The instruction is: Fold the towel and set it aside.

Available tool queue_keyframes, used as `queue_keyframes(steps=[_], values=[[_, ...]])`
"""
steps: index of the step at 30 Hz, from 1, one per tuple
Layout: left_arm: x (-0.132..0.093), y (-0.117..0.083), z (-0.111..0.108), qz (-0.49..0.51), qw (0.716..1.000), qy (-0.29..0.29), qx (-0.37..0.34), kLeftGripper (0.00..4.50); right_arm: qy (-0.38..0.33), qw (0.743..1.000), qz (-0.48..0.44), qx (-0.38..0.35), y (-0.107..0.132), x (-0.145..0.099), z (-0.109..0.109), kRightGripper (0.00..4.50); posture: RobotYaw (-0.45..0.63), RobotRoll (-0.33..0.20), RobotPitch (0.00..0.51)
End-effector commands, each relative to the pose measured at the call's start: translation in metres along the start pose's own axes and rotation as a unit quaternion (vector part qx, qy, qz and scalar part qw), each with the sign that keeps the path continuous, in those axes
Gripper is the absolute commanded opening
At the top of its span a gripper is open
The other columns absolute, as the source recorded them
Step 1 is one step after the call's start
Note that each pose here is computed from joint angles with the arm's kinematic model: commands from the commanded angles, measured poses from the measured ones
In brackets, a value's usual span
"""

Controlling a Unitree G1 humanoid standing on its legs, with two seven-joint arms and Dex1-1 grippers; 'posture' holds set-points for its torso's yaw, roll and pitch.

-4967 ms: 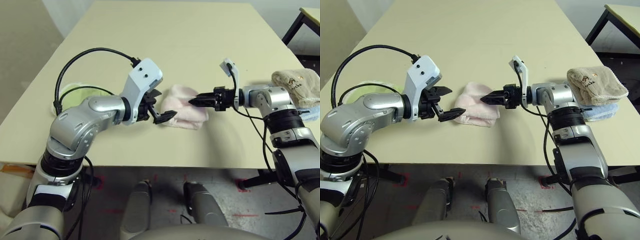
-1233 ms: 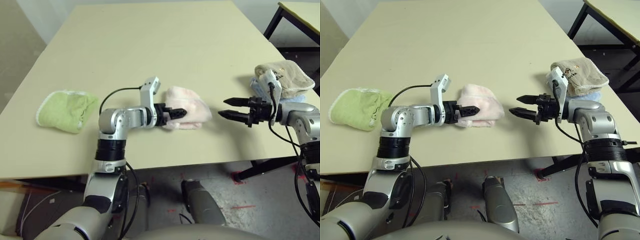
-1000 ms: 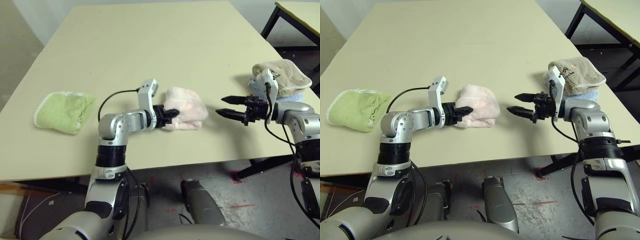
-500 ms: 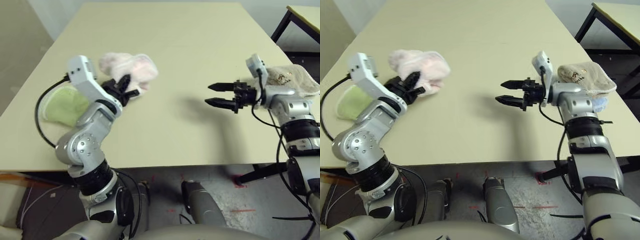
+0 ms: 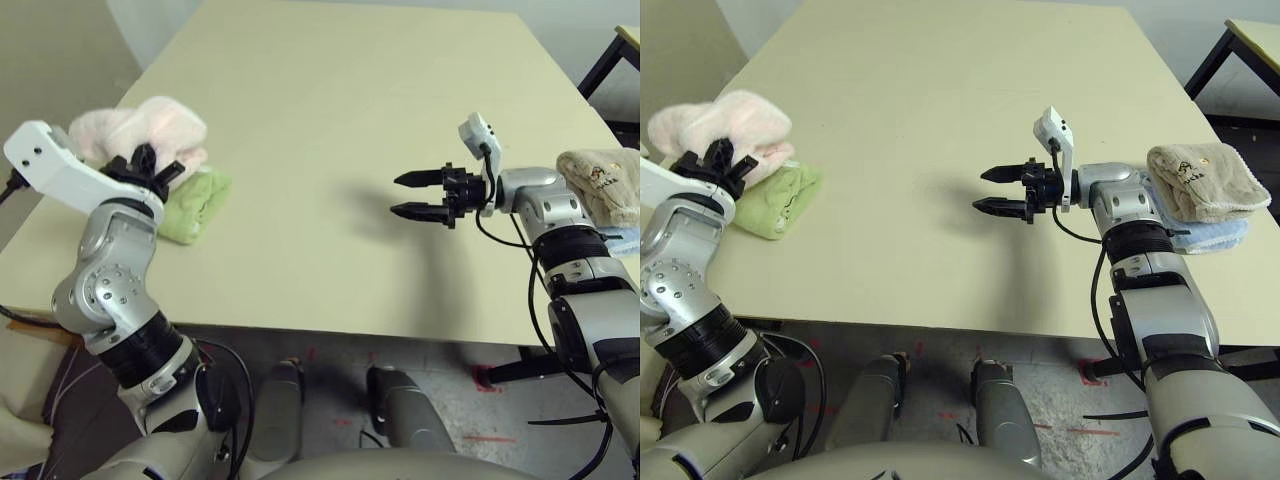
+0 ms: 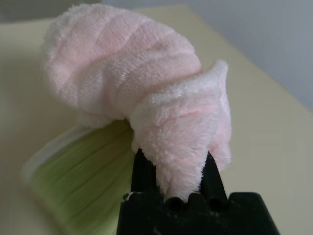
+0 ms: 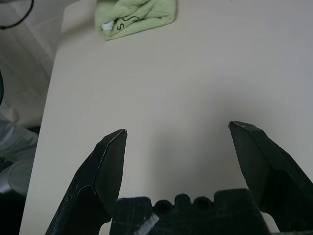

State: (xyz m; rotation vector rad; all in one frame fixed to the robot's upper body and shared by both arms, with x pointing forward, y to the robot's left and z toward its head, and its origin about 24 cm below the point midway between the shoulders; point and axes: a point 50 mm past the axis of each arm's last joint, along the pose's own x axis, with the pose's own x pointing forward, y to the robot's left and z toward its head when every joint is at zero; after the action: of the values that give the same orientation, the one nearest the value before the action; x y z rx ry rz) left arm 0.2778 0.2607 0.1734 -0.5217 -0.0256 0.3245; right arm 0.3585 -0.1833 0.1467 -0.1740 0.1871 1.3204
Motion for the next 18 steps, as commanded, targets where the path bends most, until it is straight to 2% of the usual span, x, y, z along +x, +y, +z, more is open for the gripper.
queue_keyframes(steps=[1, 4, 8, 14, 18], values=[[-0.001, 0.007, -0.020, 0.014, 0.997, 0.067, -0.020, 1.77, 0.002, 1.000, 0.004, -0.003, 0.001, 0.001, 0.001, 4.50, 0.29, 0.000, 0.123], [-0.006, 0.008, -0.023, 0.018, 0.996, 0.090, -0.019, 2.95, 0.002, 1.000, 0.002, -0.004, 0.001, 0.002, 0.000, 4.50, 0.29, 0.000, 0.123], [-0.017, 0.017, -0.012, 0.025, 0.993, 0.116, 0.007, 4.47, -0.001, 1.000, 0.004, -0.001, 0.002, 0.006, -0.002, 4.50, 0.30, 0.000, 0.125], [-0.041, 0.026, 0.011, -0.035, 0.978, 0.189, 0.083, 4.47, -0.006, 1.000, 0.005, 0.003, 0.002, 0.012, -0.004, 4.50, 0.31, 0.000, 0.125], [-0.058, 0.032, 0.019, -0.113, 0.955, 0.234, 0.142, 4.47, -0.007, 1.000, 0.000, 0.004, 0.001, 0.011, -0.004, 4.50, 0.32, 0.000, 0.129]])
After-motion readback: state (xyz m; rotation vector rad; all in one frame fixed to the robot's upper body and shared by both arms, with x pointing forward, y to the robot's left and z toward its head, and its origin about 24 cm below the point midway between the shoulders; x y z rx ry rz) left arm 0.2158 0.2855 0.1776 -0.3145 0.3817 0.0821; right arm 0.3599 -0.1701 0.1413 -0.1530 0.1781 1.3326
